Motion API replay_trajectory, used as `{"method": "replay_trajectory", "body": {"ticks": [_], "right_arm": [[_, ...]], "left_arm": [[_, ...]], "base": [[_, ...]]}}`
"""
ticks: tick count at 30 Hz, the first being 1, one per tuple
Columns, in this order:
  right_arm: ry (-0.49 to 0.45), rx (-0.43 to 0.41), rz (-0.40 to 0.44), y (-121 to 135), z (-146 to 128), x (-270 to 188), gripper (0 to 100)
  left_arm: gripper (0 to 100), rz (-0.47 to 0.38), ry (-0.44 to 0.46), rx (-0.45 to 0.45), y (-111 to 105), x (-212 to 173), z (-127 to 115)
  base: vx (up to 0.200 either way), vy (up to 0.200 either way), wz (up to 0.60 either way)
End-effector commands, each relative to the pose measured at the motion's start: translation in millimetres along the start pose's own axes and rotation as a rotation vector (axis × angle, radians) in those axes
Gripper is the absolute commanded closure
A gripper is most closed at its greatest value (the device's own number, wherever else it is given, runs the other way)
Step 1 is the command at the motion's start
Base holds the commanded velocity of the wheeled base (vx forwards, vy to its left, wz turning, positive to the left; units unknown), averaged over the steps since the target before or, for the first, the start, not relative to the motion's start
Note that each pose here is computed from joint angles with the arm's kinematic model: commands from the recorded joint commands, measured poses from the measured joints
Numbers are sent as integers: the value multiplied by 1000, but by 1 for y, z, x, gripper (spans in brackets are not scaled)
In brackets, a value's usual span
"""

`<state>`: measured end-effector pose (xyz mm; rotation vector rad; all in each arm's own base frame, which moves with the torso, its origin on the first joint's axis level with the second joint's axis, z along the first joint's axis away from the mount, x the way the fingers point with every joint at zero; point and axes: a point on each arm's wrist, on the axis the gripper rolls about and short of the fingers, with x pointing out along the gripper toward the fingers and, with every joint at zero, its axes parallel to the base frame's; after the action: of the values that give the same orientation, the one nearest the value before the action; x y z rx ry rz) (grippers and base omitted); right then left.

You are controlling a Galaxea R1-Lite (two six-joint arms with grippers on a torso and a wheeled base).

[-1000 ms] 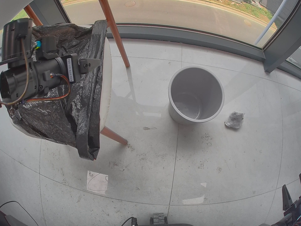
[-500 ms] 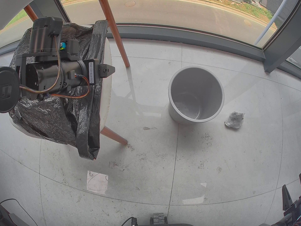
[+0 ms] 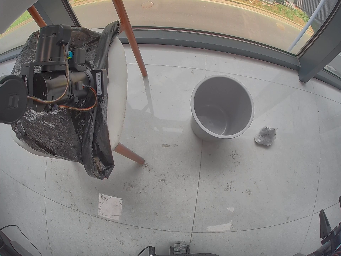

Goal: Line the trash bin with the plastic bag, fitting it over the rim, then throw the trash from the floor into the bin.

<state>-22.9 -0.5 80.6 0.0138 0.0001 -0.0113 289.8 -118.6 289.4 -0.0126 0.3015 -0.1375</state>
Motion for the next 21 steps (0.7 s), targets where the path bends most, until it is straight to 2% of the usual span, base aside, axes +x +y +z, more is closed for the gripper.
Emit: {"method": "replay_trajectory", "body": {"ticks": [1,9,11,13,14,15,16,17,19,20,21], "right_arm": [[1,0,1,0,-5,0,0],[1,0,1,0,-5,0,0],[1,0,1,0,-5,0,0],[1,0,1,0,-5,0,0],[1,0,1,0,-5,0,0],[1,0,2,0,-5,0,0],[1,0,1,0,-5,0,0],[1,0,1,0,-5,0,0],[1,0,2,0,-5,0,0],[1,0,2,0,-5,0,0],[1,0,2,0,-5,0,0]], "left_arm": [[100,20,11,-1,4,4,-2],[100,3,-17,-10,7,-11,6],[100,-18,-62,-33,16,-40,18],[100,-46,-50,-54,31,-57,21],[100,-46,-50,-54,31,-57,21],[100,-86,-44,-83,46,-70,23],[100,-98,-45,-93,49,-75,24],[100,-137,-48,-132,63,-92,24],[100,-145,-46,-144,68,-97,24],[100,-184,-34,-189,85,-107,20],[100,-221,-31,-214,91,-110,18]], "base": [[0,0,0],[0,0,0],[0,0,0],[0,0,0],[0,0,0],[0,0,0],[0,0,0],[0,0,0],[0,0,0],[0,0,0],[0,0,0]]}}
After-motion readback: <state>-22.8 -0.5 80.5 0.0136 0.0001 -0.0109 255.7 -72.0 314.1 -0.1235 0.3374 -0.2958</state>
